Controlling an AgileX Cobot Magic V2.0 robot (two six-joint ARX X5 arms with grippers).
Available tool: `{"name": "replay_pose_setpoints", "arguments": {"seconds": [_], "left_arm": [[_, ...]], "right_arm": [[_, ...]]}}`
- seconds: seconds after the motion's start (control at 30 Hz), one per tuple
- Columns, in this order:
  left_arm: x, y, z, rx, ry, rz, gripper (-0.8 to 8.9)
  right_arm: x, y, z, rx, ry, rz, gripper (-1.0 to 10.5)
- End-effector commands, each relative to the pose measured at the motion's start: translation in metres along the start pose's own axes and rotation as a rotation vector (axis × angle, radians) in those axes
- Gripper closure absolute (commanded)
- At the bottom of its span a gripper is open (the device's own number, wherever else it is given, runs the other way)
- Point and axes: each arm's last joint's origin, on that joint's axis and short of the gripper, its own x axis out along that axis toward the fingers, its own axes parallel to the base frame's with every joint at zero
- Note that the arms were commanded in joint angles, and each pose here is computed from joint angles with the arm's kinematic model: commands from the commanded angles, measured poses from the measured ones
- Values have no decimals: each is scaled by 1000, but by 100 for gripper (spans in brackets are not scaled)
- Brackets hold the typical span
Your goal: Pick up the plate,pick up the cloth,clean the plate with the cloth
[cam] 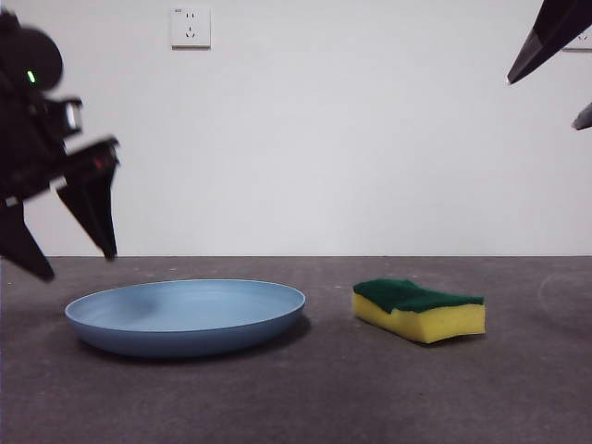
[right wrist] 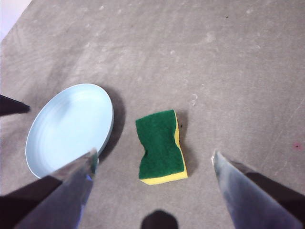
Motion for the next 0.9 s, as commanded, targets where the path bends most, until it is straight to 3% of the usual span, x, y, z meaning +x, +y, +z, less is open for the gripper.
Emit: {"name": "replay_pose_setpoints", "arguments": {"seconds": [0.03, 0.4, 0.47, 0.53, 0.57, 0.9], "left_arm": [[17, 0, -1, 17, 35, -3, 432], [50, -3, -2, 34, 77, 7, 447], [50, -3, -2, 37, 76, 31, 566], [50, -4, -3, 48, 78, 34, 792], [50, -4, -3, 49, 77, 34, 825], [46, -6, 0, 65, 51, 32, 821]], "right_arm": [[0, 1, 1, -11, -4, 5, 537], [0, 1, 1, -10, -3, 5, 537], [0, 1, 1, -10, -3, 6, 537], [0, 1, 1, -10, -3, 6, 537], [0, 1, 1, -10, -3, 6, 537], [-1, 1, 2, -5, -4, 10, 538]]}}
